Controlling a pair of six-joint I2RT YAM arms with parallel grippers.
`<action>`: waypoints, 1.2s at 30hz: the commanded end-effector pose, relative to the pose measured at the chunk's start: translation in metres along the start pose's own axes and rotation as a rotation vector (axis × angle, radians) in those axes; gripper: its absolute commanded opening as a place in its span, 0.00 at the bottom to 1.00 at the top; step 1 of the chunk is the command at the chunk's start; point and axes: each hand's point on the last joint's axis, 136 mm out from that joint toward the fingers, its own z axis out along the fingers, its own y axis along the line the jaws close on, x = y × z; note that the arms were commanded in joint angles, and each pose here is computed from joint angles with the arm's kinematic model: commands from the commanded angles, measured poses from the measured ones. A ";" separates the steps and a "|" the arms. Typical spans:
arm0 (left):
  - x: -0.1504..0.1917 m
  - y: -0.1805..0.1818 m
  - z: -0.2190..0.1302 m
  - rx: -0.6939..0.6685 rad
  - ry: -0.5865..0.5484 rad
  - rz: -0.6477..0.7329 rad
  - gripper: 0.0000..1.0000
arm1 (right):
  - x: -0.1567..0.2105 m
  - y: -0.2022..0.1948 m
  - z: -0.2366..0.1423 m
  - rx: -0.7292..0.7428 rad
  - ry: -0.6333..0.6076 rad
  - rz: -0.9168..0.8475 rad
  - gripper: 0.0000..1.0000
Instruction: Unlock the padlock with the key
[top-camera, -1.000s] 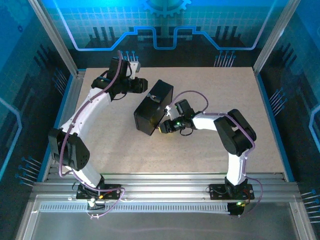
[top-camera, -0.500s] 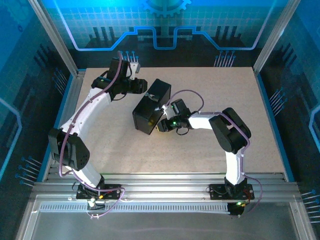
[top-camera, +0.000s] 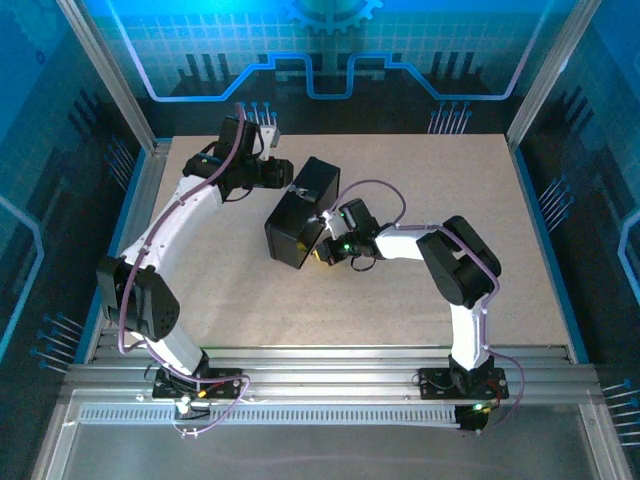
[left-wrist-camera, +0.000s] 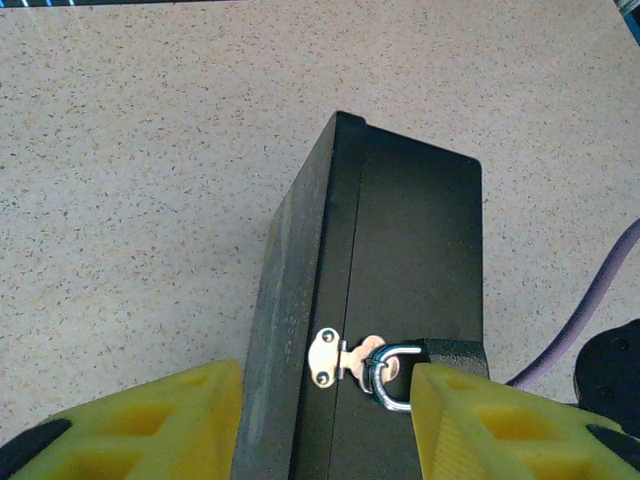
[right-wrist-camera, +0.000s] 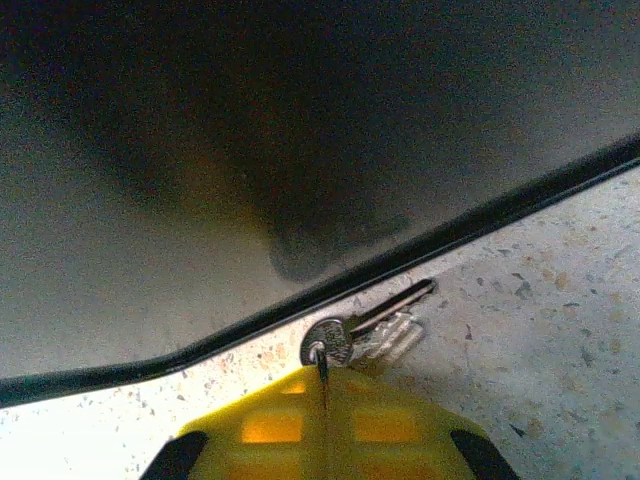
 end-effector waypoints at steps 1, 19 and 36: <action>0.007 -0.003 -0.005 -0.001 0.026 0.021 0.48 | -0.006 0.004 -0.015 -0.030 -0.037 0.030 0.02; 0.058 -0.109 -0.001 0.332 0.022 0.413 0.51 | -0.062 0.020 -0.163 -0.173 -0.155 0.237 0.02; 0.070 -0.142 0.035 0.444 -0.054 0.348 0.51 | -0.098 0.064 -0.250 -0.269 -0.204 0.198 0.02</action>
